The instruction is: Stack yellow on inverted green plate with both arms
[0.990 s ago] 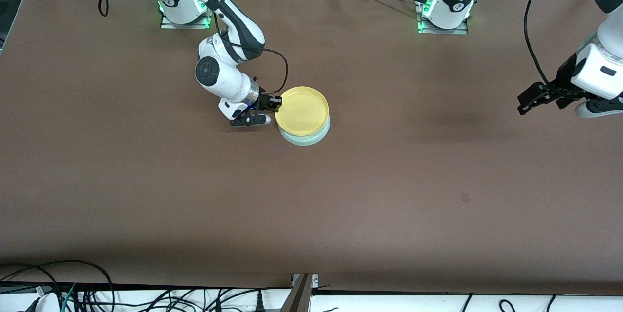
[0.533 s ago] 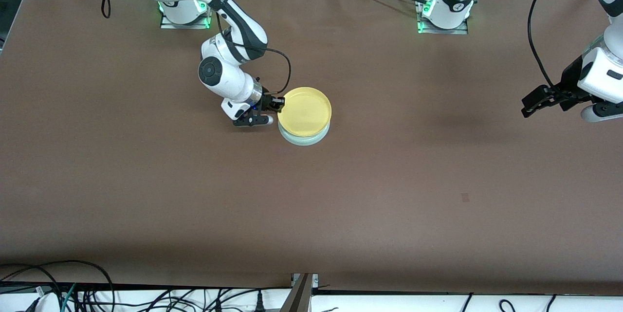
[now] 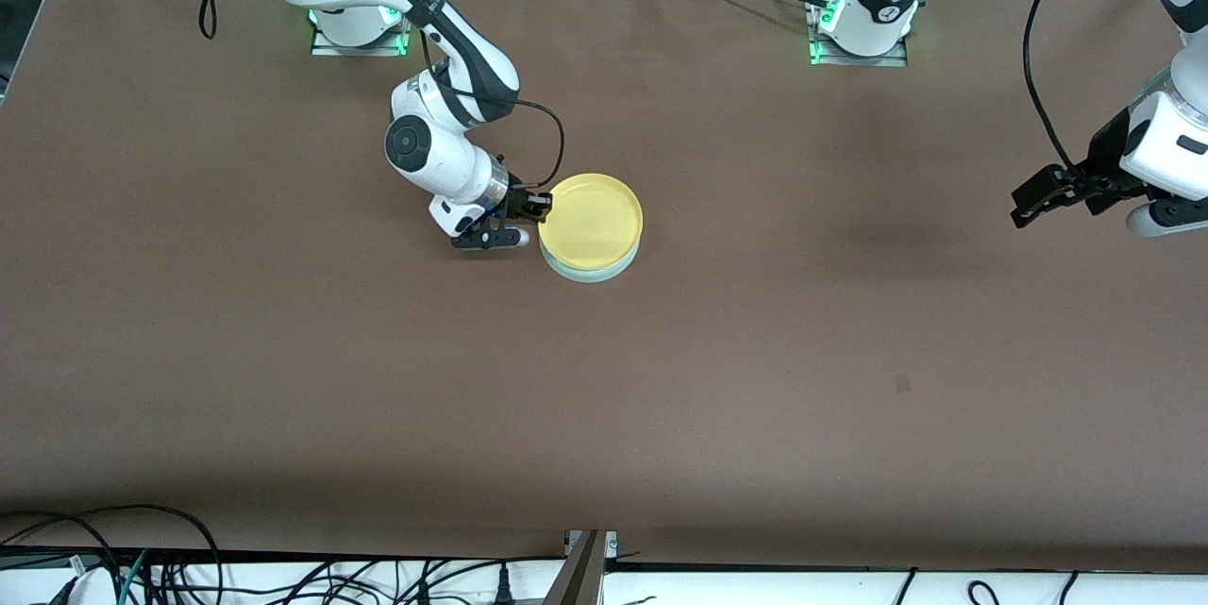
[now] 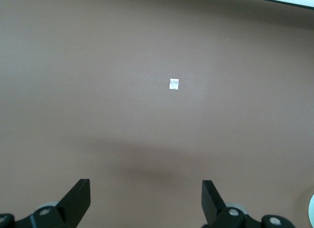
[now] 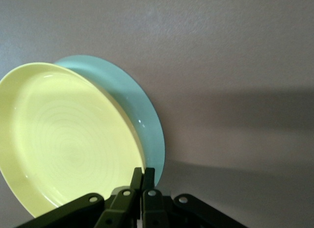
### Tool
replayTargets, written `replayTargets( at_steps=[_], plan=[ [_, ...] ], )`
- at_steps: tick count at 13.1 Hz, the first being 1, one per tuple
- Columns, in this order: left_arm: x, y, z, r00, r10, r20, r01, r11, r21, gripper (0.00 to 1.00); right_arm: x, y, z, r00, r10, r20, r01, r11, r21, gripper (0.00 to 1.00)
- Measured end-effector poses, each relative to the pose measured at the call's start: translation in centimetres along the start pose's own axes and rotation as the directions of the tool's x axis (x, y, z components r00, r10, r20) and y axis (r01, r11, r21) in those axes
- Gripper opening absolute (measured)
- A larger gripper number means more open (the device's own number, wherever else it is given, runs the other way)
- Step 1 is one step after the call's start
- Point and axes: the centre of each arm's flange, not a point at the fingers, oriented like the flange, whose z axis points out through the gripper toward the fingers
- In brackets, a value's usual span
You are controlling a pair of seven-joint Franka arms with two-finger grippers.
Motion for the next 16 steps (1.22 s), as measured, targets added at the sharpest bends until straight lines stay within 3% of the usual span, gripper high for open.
replayTargets(
  at_steps=[11,12,16],
  plan=[
    [0.0,0.0,0.2,1.0,0.0,0.004,0.0,1.0,0.0,1.0,-0.4,-0.5,0.3,1.0,-0.012,0.0,0.012,1.0,-0.003,0.02],
    [0.0,0.0,0.2,1.0,0.0,0.004,0.0,1.0,0.0,1.0,-0.4,-0.5,0.3,1.0,-0.011,-0.001,0.011,1.0,-0.002,0.07],
    [0.1,0.0,0.2,1.0,0.0,0.004,0.0,1.0,0.0,1.0,2.0,-0.6,-1.9,0.999,0.003,-0.04,-0.002,1.0,0.012,0.51]
  ],
)
